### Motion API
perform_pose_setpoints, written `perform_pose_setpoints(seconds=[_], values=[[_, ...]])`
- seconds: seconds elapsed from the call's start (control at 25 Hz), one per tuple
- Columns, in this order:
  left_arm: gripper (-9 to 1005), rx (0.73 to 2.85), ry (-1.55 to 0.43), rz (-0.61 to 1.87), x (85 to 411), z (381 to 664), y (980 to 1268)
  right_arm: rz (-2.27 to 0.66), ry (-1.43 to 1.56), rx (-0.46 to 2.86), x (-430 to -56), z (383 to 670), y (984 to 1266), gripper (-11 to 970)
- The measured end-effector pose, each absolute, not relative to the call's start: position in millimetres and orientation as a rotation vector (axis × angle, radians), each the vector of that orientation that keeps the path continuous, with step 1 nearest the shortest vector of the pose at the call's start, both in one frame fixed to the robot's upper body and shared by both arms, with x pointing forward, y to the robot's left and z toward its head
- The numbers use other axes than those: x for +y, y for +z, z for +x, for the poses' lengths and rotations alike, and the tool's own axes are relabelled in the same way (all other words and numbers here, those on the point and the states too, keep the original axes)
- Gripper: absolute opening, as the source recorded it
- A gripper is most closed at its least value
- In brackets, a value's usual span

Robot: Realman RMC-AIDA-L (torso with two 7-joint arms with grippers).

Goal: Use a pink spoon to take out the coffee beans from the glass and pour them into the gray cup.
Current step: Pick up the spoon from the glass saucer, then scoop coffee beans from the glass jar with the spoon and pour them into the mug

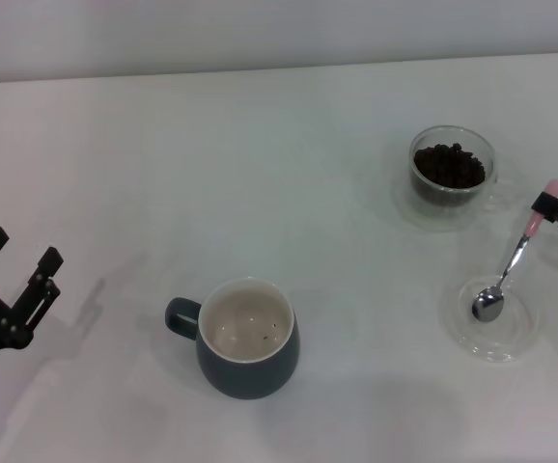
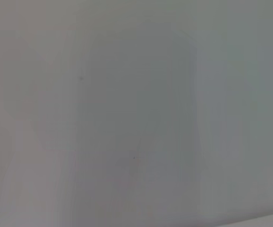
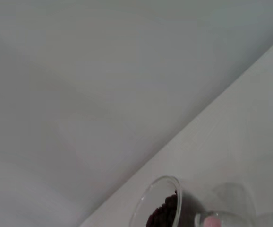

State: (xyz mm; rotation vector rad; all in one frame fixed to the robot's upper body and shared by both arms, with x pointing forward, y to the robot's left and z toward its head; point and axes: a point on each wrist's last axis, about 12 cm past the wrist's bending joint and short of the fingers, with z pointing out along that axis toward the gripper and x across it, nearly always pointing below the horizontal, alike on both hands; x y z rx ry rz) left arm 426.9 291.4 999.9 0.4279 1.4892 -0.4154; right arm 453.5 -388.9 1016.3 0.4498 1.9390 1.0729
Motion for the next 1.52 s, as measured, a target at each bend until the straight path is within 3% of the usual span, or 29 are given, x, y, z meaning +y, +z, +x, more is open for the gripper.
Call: perform_pose_setpoints(seconds=[0.52,0.96,1.52], values=[[651,1.487,-0.414,0.424,290.4,429.2,1000.4,0.421,1.127,1.804,-394.4,456.7,1034.6,138],[651,1.493,-0.414,0.425,288.8,431.9,999.9,0.31,1.13,1.709,-385.9,492.9,1059.2,138],[652,1.483,-0.412,0.425,287.3,438.3,1002.2,0.144,0.903,1.68,-383.1,535.2,1075.8,138]])
